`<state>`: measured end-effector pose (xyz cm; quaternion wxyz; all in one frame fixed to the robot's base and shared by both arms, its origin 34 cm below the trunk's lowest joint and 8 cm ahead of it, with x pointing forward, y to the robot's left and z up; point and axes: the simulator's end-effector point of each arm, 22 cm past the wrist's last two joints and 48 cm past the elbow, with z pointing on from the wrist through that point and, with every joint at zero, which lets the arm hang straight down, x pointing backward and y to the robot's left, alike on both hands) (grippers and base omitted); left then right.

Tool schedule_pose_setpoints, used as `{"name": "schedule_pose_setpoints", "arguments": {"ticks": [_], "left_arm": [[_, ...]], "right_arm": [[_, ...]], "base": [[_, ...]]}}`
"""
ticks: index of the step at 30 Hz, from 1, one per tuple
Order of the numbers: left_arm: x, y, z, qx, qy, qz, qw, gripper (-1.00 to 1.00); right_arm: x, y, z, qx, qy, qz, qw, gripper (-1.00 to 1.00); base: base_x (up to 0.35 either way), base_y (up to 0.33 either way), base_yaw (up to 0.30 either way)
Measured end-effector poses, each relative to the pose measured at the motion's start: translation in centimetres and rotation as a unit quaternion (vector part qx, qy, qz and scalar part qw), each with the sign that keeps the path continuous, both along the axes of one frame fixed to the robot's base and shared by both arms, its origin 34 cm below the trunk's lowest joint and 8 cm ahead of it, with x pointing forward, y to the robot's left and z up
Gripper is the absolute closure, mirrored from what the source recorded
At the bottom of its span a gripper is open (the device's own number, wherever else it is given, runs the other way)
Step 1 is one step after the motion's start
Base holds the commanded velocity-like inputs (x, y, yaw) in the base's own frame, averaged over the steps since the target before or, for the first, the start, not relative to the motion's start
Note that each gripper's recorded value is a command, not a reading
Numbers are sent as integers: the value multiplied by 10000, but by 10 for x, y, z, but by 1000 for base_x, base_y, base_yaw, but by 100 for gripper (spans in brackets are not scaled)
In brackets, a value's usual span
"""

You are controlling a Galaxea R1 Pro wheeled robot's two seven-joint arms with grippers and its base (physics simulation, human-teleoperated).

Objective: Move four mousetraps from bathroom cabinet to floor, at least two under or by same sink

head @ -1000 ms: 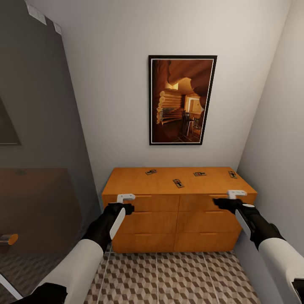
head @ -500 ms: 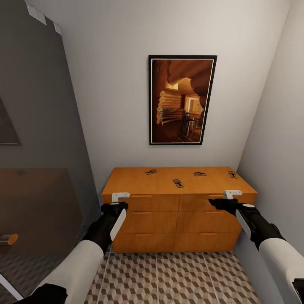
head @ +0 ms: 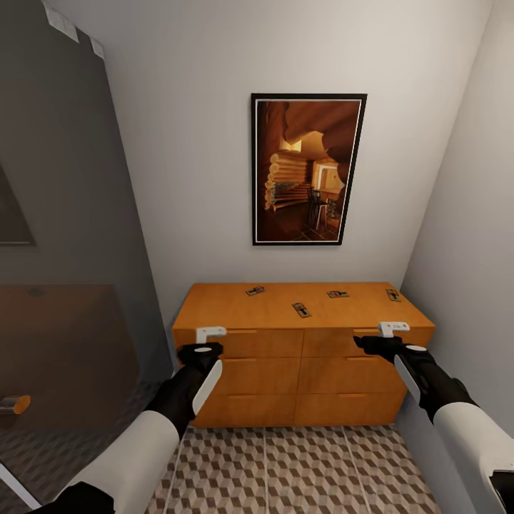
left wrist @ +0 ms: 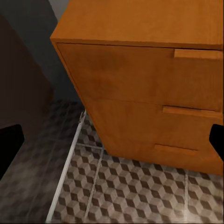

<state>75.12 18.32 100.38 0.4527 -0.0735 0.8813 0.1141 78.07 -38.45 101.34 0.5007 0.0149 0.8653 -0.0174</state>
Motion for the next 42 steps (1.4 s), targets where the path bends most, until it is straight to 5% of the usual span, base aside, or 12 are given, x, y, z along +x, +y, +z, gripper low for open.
{"name": "schedule_pose_setpoints", "arguments": {"ticks": [8,42], "left_arm": [[-4,-11,-8,-393,121,0,9992,-100],[-5,-12,-9,-405,152,4,9991,-100]], "right_arm": [[1,1,2,-2,-51,-1,10000,-100],[1,0,2,-8,-75,-3,10000,-100]], "base": [[19,0,0],[182,0,0]]}}
